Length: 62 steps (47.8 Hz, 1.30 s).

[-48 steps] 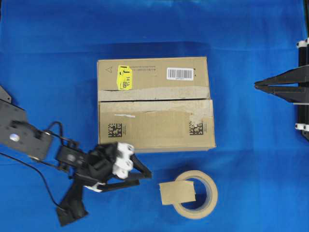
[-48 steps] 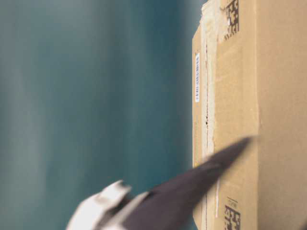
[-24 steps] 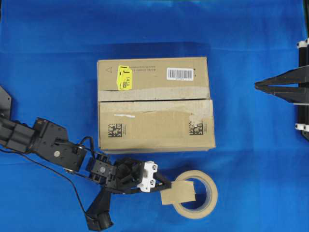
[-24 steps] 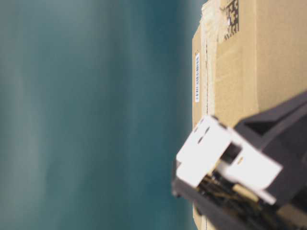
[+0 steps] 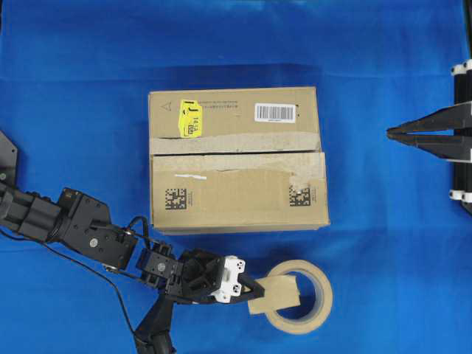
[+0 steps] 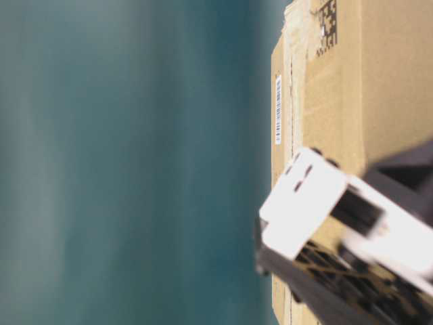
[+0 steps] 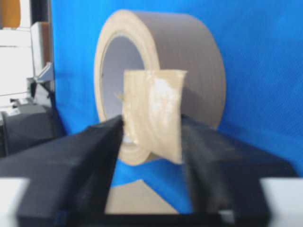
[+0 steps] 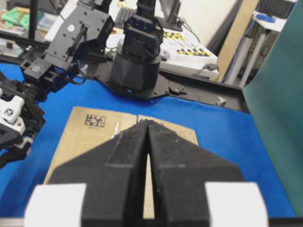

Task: Apply tape along the seams of the closed cardboard box to seal it securely.
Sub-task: 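Move the left gripper to the tape strip on the beige tape roll, then grasp the tape strip with the left gripper and peel it off the roll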

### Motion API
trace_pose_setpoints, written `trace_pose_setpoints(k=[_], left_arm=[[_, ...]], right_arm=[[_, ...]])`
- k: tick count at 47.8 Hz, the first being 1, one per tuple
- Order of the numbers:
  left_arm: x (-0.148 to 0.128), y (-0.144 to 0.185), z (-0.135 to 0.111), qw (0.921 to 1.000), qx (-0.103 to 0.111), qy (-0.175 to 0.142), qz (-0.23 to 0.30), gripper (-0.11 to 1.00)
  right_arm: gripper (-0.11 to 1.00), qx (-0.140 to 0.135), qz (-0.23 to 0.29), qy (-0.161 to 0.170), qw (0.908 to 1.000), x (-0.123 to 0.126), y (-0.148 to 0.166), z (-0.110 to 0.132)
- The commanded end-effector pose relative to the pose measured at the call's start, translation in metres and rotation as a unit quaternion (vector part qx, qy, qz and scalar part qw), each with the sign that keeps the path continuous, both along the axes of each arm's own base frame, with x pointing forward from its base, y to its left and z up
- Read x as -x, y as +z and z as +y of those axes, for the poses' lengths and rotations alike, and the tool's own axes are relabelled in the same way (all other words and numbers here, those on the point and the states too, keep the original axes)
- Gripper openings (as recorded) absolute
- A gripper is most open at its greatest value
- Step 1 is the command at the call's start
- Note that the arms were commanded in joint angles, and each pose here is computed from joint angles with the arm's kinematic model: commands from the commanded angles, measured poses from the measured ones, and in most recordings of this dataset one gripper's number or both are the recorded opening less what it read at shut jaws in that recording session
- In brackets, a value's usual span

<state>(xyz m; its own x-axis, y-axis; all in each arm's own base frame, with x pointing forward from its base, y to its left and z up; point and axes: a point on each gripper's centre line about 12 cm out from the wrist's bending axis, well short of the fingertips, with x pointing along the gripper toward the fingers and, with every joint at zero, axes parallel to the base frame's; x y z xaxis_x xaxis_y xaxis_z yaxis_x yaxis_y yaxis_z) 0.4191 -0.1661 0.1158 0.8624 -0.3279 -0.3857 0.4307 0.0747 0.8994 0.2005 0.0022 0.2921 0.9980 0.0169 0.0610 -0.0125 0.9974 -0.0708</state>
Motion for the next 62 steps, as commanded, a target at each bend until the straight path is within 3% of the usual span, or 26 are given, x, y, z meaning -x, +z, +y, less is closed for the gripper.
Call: trace_pose_setpoints(k=[1, 5, 8, 16, 24, 40, 53, 62], left_arm=[[-0.003, 0.012, -0.001, 0.9998, 0.012, 0.004, -0.013, 0.34], [-0.003, 0.013, -0.002, 0.9998, 0.016, 0.005, -0.012, 0.11], [-0.004, 0.014, -0.002, 0.9997, 0.019, 0.007, -0.010, 0.01], [-0.002, 0.023, 0.003, 0.9996, 0.022, 0.012, -0.015, 0.00], [0.005, 0.059, 0.017, 0.9980, 0.034, 0.022, -0.048, 0.00], [0.027, 0.129, 0.068, 0.9888, 0.042, 0.065, -0.128, 0.00], [0.025, 0.137, 0.120, 0.9820, 0.025, 0.125, -0.139, 0.00], [0.024, 0.135, 0.140, 0.9814, -0.011, 0.140, -0.131, 0.00]], right_arm=[[0.00, 0.000, -0.008, 0.002, 1.0000, -0.002, 0.007, 0.001], [0.00, 0.000, -0.006, 0.002, 1.0000, -0.002, 0.007, 0.001], [0.00, 0.000, -0.004, 0.002, 1.0000, -0.003, 0.006, 0.001], [0.00, -0.001, -0.005, 0.002, 1.0000, -0.003, 0.006, 0.001], [0.00, -0.004, -0.002, 0.002, 1.0000, -0.003, 0.005, 0.001], [0.00, -0.009, 0.011, 0.002, 0.9999, -0.007, 0.000, 0.001], [0.00, -0.009, 0.022, 0.002, 0.9997, -0.010, -0.006, 0.001], [0.00, -0.009, 0.023, 0.002, 0.9997, -0.011, -0.006, 0.001]])
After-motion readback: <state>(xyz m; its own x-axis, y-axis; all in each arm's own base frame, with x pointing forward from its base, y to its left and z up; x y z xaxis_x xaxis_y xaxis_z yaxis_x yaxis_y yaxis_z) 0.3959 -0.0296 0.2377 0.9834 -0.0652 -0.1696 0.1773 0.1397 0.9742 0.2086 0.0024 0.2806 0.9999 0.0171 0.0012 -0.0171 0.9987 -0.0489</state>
